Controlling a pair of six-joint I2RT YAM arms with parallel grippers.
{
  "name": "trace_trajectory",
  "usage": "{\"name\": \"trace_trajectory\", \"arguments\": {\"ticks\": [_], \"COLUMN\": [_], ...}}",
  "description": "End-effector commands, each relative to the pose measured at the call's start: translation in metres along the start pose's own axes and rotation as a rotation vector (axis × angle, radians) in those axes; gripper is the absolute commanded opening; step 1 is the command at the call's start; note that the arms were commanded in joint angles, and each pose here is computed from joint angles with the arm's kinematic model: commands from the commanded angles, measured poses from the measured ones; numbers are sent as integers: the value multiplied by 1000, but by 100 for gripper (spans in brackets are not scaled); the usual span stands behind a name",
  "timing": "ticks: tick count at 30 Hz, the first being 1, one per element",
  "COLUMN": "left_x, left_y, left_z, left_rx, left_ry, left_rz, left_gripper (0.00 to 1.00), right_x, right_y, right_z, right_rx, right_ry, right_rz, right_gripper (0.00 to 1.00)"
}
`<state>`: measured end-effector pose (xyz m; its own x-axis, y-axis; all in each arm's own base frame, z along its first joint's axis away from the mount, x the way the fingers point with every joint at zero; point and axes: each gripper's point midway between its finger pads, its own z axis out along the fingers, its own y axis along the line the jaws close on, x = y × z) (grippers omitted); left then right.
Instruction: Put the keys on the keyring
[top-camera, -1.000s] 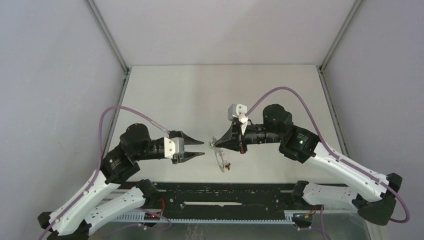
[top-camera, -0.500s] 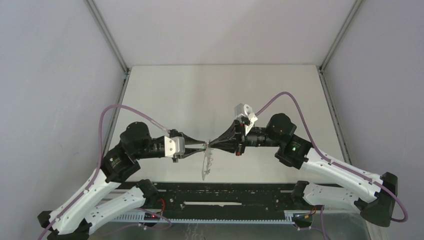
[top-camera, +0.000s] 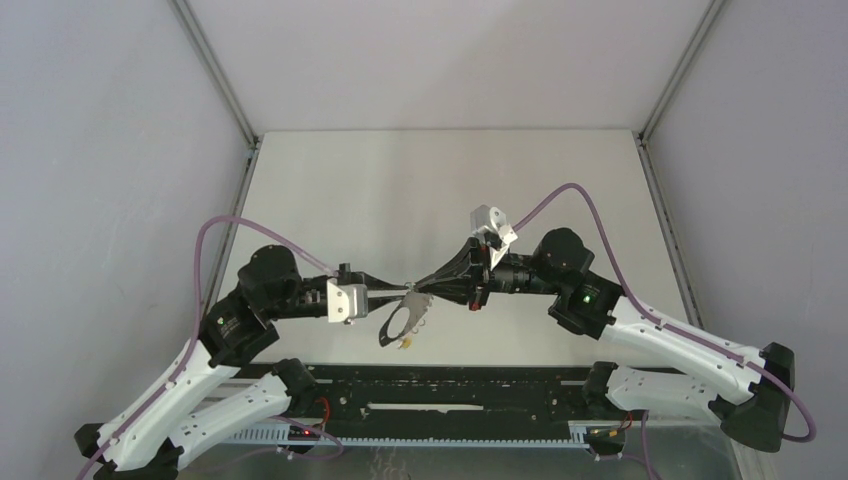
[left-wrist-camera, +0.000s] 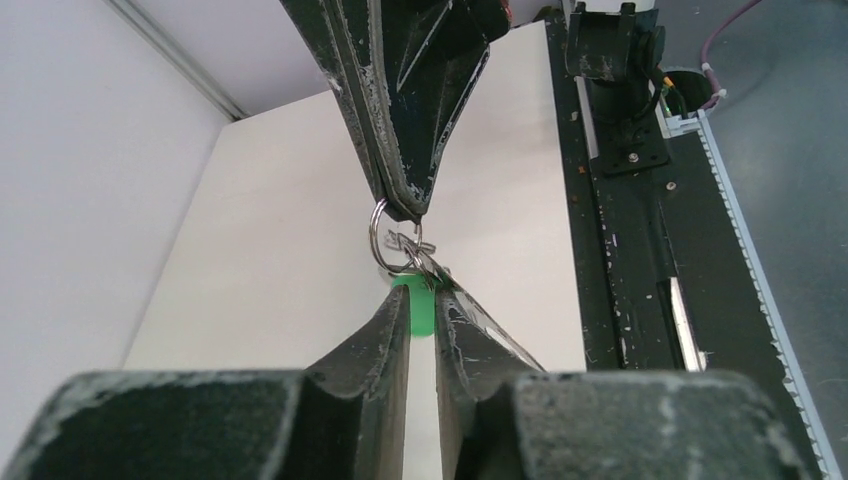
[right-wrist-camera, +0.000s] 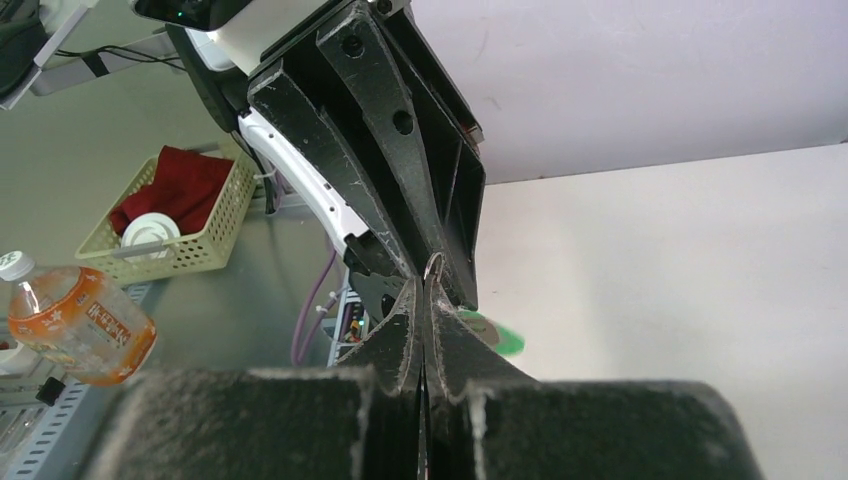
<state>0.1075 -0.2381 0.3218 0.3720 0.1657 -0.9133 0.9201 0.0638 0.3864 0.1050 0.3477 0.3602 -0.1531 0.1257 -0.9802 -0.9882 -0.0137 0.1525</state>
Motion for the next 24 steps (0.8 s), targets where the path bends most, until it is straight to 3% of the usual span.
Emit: {"name": "trace_trajectory", "arguments": {"ticks": [1, 3, 12, 15, 21, 24], "left_x": [-21, -22, -18, -22, -30, -24], "left_y": [2, 4, 13, 20, 4, -3], "left_z": [-6, -8, -2, -1, 1, 0], "left_rx": [0, -15, -71, -105, -10, 23], "left_ry": [-45, -44, -65, -81, -114, -90], "left_rz": [43, 36, -24, -42, -48, -34], "left_gripper": [22, 32, 53, 53, 50, 33], "right_x": [-22, -21, -17, -14, -11, -9], "right_y": [5, 5, 12, 12, 14, 14], "right_z": [2, 1, 3, 6, 9, 9], "right_rx": [-11, -12, -111, -127, -152, -156], "right_ry": [-79, -71, -55, -49, -23, -10], "right_rz": [-30, -34, 0, 17, 32, 32], "right_gripper": [0, 0, 0, 0, 0, 0]}}
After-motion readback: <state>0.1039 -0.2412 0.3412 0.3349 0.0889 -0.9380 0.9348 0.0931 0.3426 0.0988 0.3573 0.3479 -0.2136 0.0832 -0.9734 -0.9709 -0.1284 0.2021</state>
